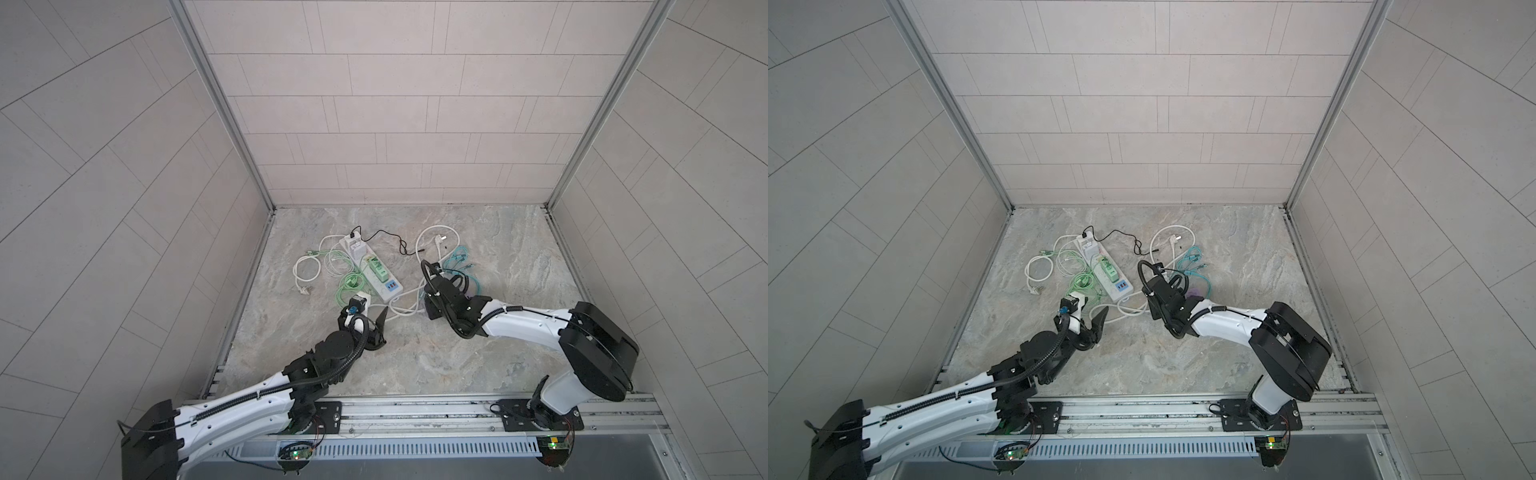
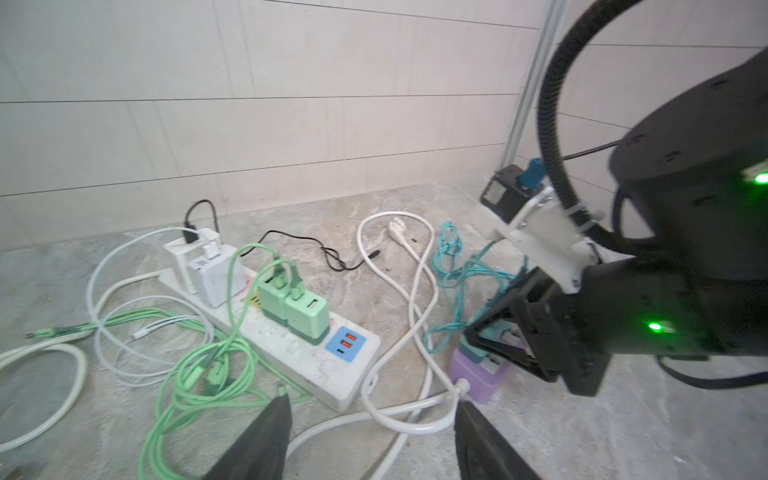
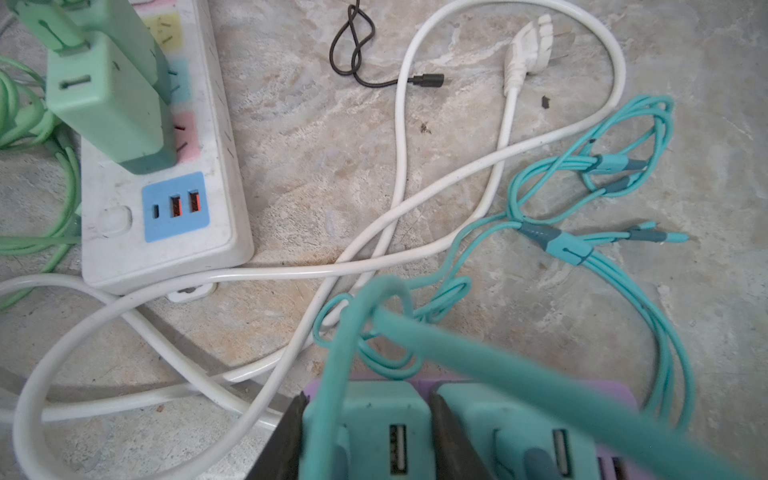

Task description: Insert the plug

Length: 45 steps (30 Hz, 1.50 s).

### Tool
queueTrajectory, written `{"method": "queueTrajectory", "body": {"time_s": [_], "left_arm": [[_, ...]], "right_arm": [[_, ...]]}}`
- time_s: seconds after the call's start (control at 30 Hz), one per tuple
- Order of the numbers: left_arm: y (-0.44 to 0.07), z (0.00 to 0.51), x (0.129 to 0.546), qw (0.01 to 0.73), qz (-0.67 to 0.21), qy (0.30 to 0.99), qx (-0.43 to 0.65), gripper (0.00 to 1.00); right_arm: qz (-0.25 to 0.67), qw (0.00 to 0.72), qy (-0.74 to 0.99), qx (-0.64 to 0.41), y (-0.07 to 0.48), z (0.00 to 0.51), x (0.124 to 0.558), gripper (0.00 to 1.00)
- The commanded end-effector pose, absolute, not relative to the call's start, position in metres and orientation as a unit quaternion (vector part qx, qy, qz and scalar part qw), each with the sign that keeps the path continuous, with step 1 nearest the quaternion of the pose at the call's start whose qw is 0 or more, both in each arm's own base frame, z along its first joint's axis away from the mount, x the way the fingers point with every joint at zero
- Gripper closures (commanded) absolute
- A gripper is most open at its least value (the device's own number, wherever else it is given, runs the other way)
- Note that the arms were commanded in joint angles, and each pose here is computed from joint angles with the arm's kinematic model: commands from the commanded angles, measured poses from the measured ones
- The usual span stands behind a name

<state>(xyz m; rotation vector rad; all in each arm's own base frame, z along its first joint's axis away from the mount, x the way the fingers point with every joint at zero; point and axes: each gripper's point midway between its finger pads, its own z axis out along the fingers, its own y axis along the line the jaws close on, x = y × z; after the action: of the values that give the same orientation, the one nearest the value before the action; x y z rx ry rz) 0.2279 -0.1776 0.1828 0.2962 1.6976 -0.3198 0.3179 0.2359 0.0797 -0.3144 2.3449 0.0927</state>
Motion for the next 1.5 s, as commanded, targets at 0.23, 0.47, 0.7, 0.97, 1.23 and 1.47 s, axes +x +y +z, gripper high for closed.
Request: {"method": "queueTrajectory", "body": {"time_s": [0.23,0.47,0.7,0.97,1.23,1.47], "left_arm": [[-0.133,0.185,0.241,0.658,-0.054,0.75,0.04,0.29],[-0.117,0.185,0.244,0.656,-0.024,0.754,0.016,0.27],[-0.074,0.197,0.25,0.653,0.062,0.754,-0.026,0.12],[0.005,0.204,0.275,0.631,0.172,0.747,-0.121,0.03],[0.023,0.16,0.295,0.618,0.177,0.759,-0.1,0.0],[0.031,0.144,0.305,0.621,0.174,0.758,-0.091,0.0]], "right_arm": [[0.021,0.346,0.926,-0.152,0.225,0.086,0.3,0.53],[0.064,0.365,0.915,-0.158,0.232,0.12,0.294,0.37],[0.105,0.397,0.9,-0.147,0.216,0.155,0.272,0.31],[-0.031,0.542,0.84,0.011,0.095,0.216,0.281,0.01],[-0.152,0.527,0.82,0.16,-0.028,0.205,0.285,0.01],[-0.193,0.578,0.771,0.183,-0.053,0.207,0.285,0.01]]}}
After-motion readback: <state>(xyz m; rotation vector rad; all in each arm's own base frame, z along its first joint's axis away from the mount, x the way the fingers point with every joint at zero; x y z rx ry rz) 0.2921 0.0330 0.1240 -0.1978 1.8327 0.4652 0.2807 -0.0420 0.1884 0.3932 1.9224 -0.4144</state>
